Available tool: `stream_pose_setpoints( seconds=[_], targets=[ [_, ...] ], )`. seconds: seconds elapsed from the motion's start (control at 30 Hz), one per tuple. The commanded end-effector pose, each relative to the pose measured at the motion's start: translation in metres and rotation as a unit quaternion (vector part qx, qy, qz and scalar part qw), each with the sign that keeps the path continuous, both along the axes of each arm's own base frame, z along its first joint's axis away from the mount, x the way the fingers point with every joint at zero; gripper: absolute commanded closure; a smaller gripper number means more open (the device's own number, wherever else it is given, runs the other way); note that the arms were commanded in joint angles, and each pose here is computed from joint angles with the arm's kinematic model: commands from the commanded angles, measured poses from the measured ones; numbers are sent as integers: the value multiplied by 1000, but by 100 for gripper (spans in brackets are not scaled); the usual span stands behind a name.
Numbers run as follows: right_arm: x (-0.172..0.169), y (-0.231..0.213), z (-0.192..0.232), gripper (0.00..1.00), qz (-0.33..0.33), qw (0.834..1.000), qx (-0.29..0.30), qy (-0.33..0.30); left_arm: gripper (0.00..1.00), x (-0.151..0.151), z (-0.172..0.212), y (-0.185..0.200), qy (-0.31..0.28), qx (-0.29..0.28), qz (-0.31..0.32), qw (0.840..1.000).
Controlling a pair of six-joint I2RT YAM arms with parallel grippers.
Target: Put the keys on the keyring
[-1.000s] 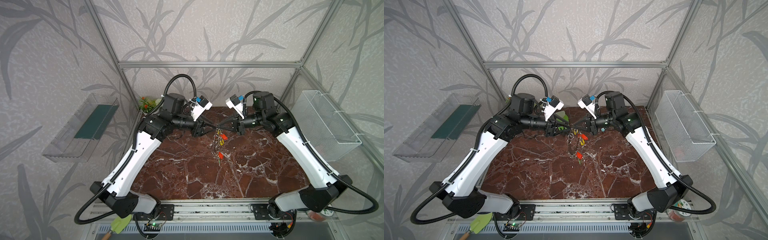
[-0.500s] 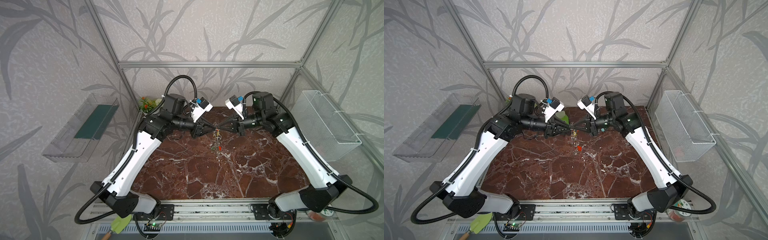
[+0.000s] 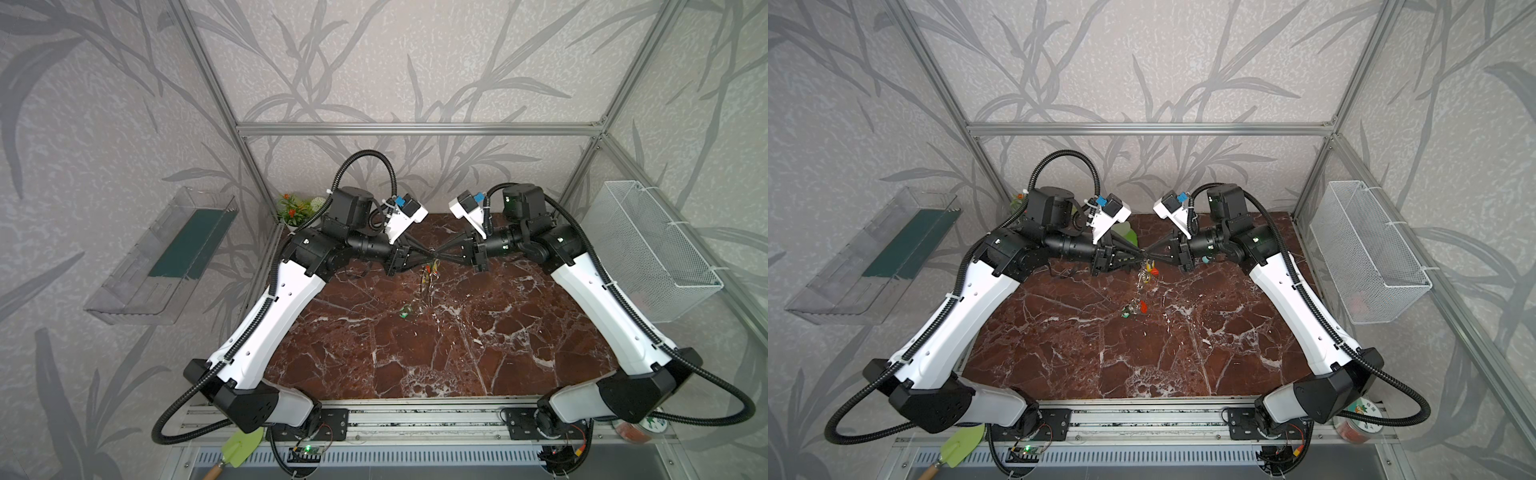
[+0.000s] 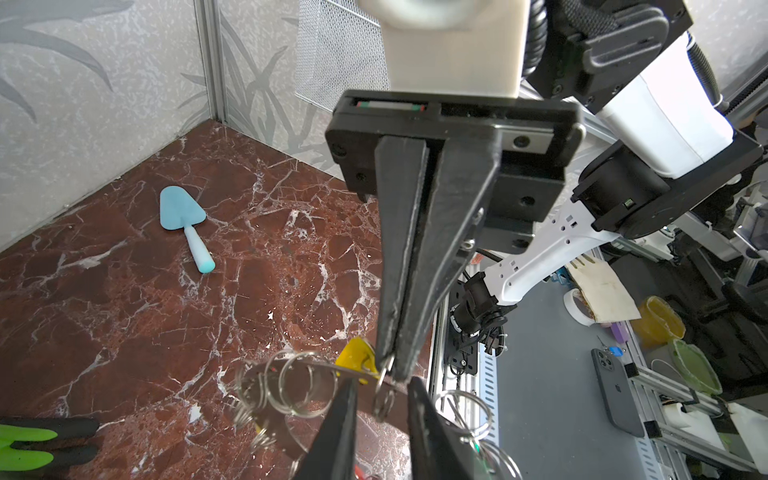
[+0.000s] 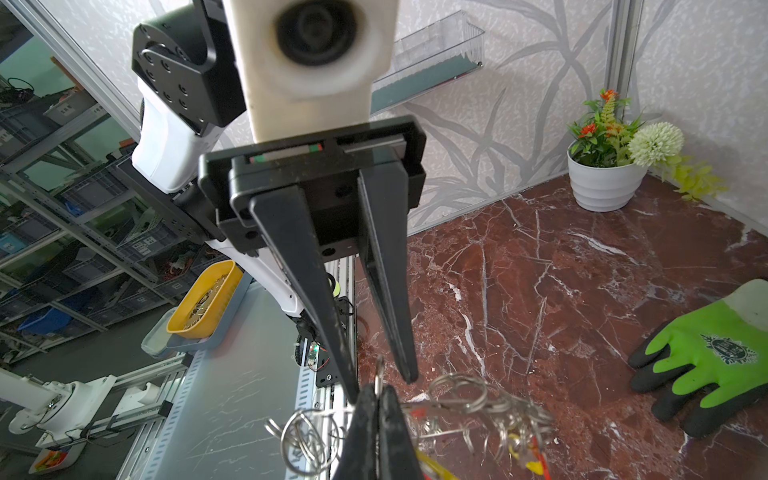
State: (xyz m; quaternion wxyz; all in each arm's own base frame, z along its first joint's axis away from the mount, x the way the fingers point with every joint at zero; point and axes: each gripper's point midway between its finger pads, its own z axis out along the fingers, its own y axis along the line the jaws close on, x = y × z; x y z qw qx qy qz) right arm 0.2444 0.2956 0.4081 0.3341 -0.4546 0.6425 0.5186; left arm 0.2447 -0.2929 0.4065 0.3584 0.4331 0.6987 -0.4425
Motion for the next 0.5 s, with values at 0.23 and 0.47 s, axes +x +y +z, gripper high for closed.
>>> stream_pose_setpoints(
  seconds=[0.23,0.47],
  targets=[
    [-3,4,12,100,14,1000,17,-9,100,-9,6,-1,-6,-17,-13,1000],
    [7,-3,27,81,-30,999,37,3,100,0,24,5,-32,-80,50,995]
  ],
)
